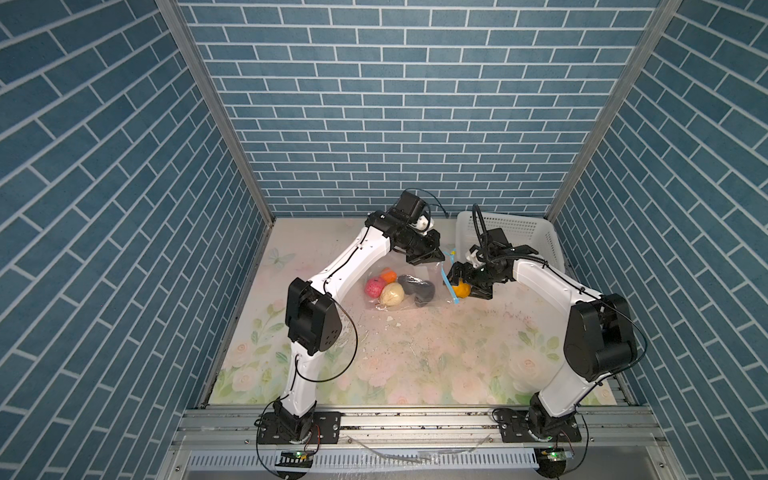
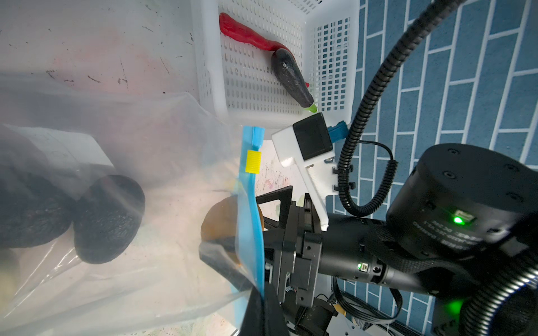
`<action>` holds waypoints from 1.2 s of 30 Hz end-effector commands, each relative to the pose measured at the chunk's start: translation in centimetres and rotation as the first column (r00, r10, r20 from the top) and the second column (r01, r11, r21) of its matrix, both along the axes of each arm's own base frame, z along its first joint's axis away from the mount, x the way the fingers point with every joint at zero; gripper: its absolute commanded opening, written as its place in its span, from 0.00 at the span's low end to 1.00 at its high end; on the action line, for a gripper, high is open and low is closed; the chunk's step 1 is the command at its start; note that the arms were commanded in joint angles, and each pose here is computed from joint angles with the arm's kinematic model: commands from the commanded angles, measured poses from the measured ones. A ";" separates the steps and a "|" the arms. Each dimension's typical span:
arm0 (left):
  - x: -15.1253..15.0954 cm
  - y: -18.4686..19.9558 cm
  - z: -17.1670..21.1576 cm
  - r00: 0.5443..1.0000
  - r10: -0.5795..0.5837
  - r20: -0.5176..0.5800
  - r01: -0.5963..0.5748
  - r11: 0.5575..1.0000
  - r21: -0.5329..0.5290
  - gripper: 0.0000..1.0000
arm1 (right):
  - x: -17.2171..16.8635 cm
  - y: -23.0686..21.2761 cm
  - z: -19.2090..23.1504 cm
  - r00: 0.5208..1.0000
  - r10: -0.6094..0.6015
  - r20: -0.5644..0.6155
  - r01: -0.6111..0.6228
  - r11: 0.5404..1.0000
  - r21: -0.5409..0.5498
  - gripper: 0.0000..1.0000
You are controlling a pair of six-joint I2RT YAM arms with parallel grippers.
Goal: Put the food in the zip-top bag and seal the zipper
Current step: 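Lower the yellow-orange fruit into the bag and open right gripper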
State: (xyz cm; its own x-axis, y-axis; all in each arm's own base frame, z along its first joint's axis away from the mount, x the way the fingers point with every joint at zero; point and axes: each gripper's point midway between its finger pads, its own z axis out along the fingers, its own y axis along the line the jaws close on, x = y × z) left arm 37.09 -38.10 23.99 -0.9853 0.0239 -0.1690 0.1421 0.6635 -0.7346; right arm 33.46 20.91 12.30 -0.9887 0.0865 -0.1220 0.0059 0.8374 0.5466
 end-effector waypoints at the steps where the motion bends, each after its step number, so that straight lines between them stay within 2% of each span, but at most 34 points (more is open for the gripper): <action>1: -0.6 0.1 1.5 0.999 -0.012 0.035 0.013 1.000 -0.021 0.00 | 0.5 0.2 0.7 1.000 0.018 0.016 -0.018 1.000 -0.023 0.98; 36: -0.6 0.2 1.4 0.999 -0.011 0.036 0.012 1.000 -0.020 0.00 | 0.5 0.7 0.9 0.996 0.083 0.023 -0.079 0.989 -0.125 0.98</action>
